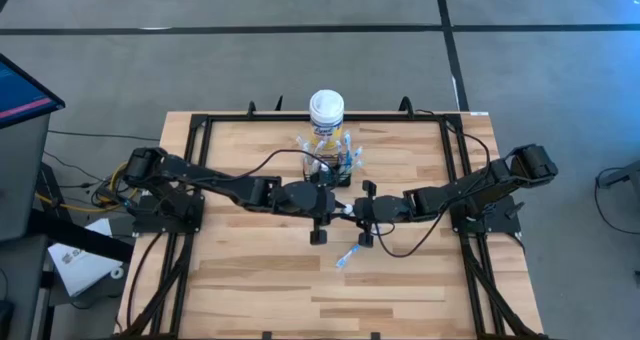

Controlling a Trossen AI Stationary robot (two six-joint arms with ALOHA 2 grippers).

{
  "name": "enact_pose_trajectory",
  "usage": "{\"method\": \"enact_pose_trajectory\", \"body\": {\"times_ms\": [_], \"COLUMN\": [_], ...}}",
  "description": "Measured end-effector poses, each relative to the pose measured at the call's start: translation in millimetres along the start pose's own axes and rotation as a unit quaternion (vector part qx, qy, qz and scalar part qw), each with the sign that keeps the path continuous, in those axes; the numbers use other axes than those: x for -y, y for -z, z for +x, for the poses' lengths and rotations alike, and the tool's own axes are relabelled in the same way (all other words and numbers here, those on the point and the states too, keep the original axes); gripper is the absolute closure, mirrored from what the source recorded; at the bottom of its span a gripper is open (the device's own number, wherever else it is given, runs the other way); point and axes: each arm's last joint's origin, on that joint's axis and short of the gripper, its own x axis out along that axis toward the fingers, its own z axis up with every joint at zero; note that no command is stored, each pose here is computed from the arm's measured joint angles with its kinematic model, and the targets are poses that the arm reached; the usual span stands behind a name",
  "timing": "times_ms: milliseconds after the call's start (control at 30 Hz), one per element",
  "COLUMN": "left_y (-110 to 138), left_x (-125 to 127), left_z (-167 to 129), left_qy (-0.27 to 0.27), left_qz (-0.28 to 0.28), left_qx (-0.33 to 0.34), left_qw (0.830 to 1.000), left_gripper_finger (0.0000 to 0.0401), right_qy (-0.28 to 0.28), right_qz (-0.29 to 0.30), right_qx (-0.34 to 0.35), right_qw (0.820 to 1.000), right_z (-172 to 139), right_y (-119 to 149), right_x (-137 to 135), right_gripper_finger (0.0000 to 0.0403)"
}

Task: Pick & Place toothbrushing station
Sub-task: Put the blue mouthwash bottle into the black wire organizer

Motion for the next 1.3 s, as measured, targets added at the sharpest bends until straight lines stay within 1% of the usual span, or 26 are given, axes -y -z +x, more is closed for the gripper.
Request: {"method": "enact_pose_trajectory", "body": {"times_ms": [133,400,567,700,833,1000,1200,1300], "left_y": [2.6,1.1,0.8,1.7,1.5,1.3,1.3,1.4], "left_x": [-1.7,-5.9,-7.3,-7.6,-7.5,-6.9,-6.9,-6.8], "left_z": [1.8,2.4,2.6,3.2,3.2,3.3,3.3,3.3], "left_qy": [0.007,0.014,0.014,0.012,0.011,0.04,0.041,0.041], "left_qz": [0.002,-0.016,-0.02,-0.021,-0.029,-0.033,-0.033,-0.033], "left_qx": [-0.01,-0.003,-0.002,-0.005,-0.005,-0.004,-0.004,-0.004], "left_qw": [1.0,1.0,1.0,1.0,1.0,0.999,0.999,0.999], "left_gripper_finger": [0.0316,0.0249,0.0226,0.0224,0.0228,0.023,0.0234,0.0236], "right_qy": [-0.004,-0.008,-0.012,-0.024,-0.028,-0.032,-0.034,-0.031], "right_qz": [0.002,0.003,0.003,0.004,-0.003,-0.002,-0.01,-0.033], "right_qx": [0.002,0.005,0.009,0.028,0.024,0.029,0.003,-0.014], "right_qw": [1.0,1.0,1.0,0.999,0.999,0.999,0.999,0.999], "right_z": [0.0,-0.1,-0.4,-1.5,-2.3,-2.6,-3.1,-4.3], "right_y": [-2.5,-5.2,-5.8,-10.1,-11.0,-17.4,-22.7,-31.9], "right_x": [-0.7,-1.2,-2.8,-6.6,-9.6,-10.9,-11.8,-12.0], "right_gripper_finger": [0.0355,0.0355,0.0355,0.0355,0.0355,0.0355,0.0355,0.0355]}}
